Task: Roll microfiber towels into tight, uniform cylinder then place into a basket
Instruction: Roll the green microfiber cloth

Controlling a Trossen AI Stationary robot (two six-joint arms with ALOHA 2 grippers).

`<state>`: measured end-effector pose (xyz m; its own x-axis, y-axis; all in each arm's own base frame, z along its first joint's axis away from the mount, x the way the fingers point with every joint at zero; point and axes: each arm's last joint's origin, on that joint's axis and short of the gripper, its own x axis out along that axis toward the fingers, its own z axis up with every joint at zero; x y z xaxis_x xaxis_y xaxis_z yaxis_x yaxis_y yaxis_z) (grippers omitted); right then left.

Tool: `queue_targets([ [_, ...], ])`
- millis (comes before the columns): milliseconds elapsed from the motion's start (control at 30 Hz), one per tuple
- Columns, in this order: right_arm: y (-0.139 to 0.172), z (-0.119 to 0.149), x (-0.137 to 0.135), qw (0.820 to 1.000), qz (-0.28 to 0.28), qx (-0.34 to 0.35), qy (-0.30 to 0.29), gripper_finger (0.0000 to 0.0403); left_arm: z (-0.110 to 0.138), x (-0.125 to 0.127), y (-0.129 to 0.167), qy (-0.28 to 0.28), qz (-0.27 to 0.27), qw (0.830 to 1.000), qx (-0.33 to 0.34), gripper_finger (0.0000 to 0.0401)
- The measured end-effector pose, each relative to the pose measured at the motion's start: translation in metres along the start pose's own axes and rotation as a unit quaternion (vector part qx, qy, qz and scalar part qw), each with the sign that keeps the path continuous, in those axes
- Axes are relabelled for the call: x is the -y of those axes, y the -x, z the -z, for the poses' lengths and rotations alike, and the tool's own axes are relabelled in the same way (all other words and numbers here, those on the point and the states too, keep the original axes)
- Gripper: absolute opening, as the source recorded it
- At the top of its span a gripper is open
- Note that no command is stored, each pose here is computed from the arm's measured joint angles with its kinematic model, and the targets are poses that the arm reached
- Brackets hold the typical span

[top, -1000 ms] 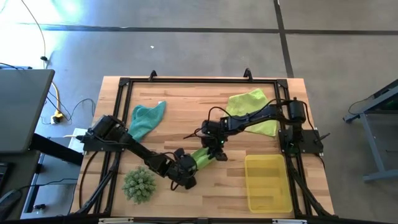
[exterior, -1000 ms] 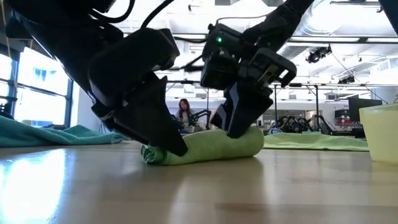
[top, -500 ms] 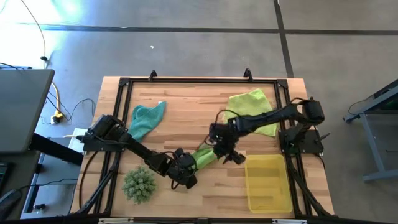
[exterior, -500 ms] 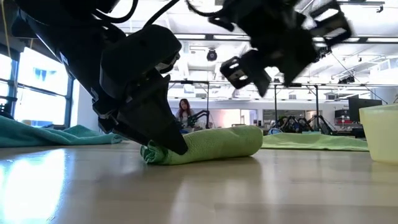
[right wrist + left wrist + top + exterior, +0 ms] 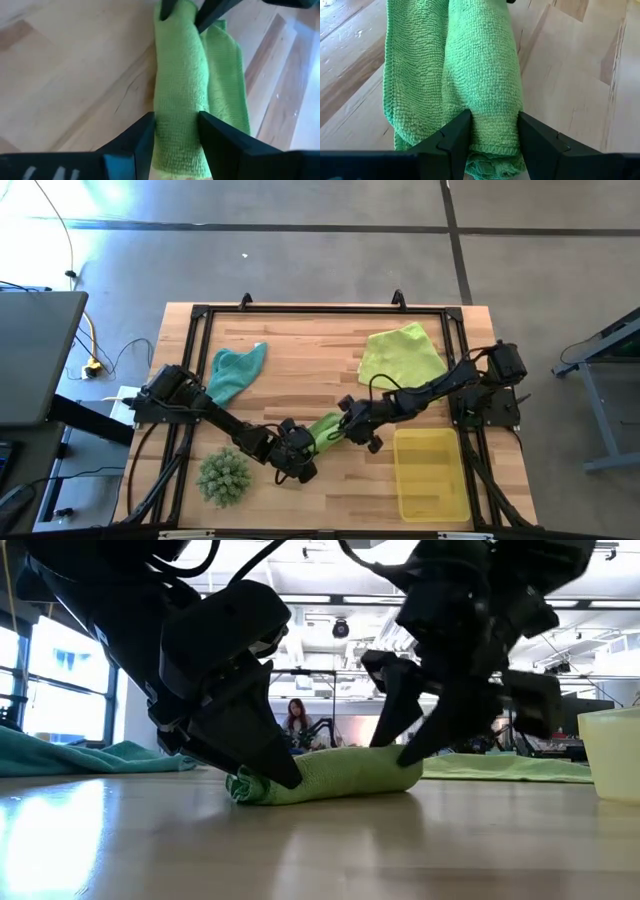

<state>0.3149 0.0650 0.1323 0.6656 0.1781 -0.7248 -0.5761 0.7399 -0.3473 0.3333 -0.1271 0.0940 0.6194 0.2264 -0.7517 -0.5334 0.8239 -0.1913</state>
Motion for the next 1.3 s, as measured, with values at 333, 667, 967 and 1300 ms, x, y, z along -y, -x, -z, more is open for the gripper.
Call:
queue_targets([
  [333,-0.006,0.008,-0.007,1.0,-0.009,0.008,0.017,0.0184,0.0,0.0,0.0,0.006,-0.002,1.0,0.007,0.0147],
  [667,-0.016,0.017,-0.005,1.0,-0.007,-0.002,0.004,0.0185,-0.001,0.001,0.0,0.004,0.003,1.0,0.011,0.0147],
  [967,-0.019,0.027,0.005,0.998,-0.013,-0.001,-0.062,0.0168,-0.003,0.008,0.008,-0.044,0.03,0.998,0.023,0.0147],
  [1300,-0.023,0.034,0.005,0.991,-0.023,-0.019,-0.129,0.0053,-0.014,0.013,0.024,-0.063,0.053,0.996,0.033,0.0147],
])
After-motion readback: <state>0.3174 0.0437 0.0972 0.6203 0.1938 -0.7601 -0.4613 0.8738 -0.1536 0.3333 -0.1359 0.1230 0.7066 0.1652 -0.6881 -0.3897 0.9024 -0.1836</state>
